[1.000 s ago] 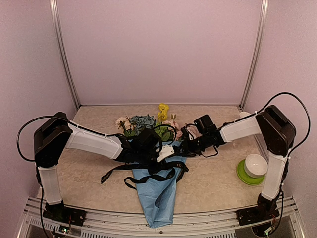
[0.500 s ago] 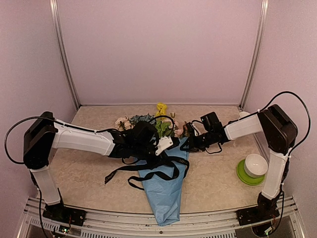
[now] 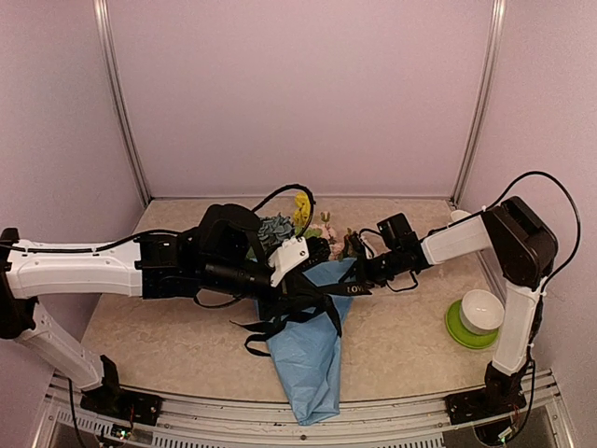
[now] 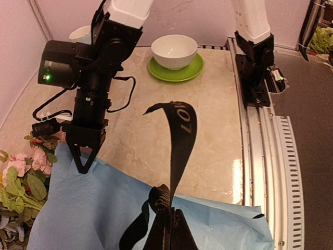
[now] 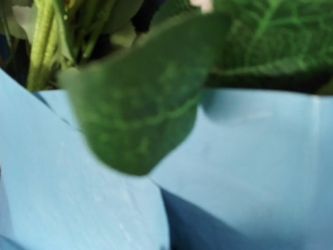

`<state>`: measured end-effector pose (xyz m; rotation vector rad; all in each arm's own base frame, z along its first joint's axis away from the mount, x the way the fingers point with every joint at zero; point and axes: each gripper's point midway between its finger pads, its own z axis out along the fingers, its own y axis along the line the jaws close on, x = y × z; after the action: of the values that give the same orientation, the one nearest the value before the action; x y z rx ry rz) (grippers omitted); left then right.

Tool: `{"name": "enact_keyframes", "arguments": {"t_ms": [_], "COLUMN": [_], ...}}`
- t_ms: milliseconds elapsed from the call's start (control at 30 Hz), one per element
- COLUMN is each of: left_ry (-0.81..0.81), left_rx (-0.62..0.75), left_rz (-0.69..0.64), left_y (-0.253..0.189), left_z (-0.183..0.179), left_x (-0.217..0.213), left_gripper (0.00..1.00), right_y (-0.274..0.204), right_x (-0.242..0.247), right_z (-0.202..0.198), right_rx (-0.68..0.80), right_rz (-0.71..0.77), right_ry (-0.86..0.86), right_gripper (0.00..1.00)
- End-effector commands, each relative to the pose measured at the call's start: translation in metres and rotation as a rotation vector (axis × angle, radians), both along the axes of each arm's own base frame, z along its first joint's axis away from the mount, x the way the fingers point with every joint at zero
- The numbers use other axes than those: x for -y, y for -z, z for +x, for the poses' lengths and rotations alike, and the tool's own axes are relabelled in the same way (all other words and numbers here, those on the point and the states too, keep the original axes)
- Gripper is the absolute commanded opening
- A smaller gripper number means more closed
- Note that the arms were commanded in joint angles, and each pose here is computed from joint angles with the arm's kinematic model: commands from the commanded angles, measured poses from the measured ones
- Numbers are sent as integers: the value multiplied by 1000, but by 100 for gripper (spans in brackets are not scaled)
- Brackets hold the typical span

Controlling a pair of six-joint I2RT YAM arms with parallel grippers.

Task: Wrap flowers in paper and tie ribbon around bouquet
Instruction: Cross the ribbon over the folded bouquet.

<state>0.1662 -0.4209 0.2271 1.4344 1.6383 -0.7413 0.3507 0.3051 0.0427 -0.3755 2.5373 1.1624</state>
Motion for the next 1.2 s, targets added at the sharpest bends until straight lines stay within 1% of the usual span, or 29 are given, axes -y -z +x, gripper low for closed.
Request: {"name": "enact_keyframes", "arguments": {"t_ms": [0,100,233,333,433,533,600,700,733,767,800,833,867,967,1000,1067,1100,1133,1167], "left_ry": [78,82,50,-42,-200,-331,-377,-461,-488,-514,-534,-548,-561,-613,-625,-637,-637,-631,-621], "left_rx": [-81,-133,-266,-323,-376,-433,-481,-545,-544,-538,-530,-519,-506,-450,-431,-383,-358,-334,-315], "left_rz": [0,-21,-57,-99,-78,3,46,82,88,95,100,105,106,106,105,114,123,130,143], "left_y": [-5,3,9,12,30,68,95,126,131,134,136,136,135,125,120,112,109,107,107], "left_z": [-30,-33,-9,31,89,138,158,183,189,194,199,202,205,215,218,224,226,226,224], "left_x": [-4,-5,-11,-20,-34,-43,-46,-53,-56,-58,-59,-60,-60,-65,-66,-64,-62,-59,-54], "left_gripper": [0,0,0,4,4,5,6,12,14,19,26,37,44,44,41,30,28,29,33], "right_y": [15,16,18,20,19,19,18,18,18,19,19,19,19,18,18,20,20,20,20], "right_x": [6,7,7,7,8,8,8,10,10,10,10,10,10,10,10,11,11,10,10], "right_z": [-3,-3,-3,-3,-3,-3,-3,-4,-4,-4,-5,-5,-5,-5,-5,-6,-6,-6,-6], "right_rx": [-17,-16,-21,-24,-23,-24,-21,-20,-19,-21,-23,-23,-23,-23,-22,-25,-24,-25,-26], "right_rz": [-23,-28,-34,-39,-39,-40,-41,-46,-47,-49,-51,-51,-51,-51,-49,-52,-52,-51,-50], "right_ry": [-5,-5,-7,-8,-7,-4,-4,-2,-3,-3,-3,-3,-3,-5,-6,-4,-4,-5,-6], "right_gripper": [0,0,0,0,0,0,0,0,0,0,0,0,0,0,0,0,0,0,0]}}
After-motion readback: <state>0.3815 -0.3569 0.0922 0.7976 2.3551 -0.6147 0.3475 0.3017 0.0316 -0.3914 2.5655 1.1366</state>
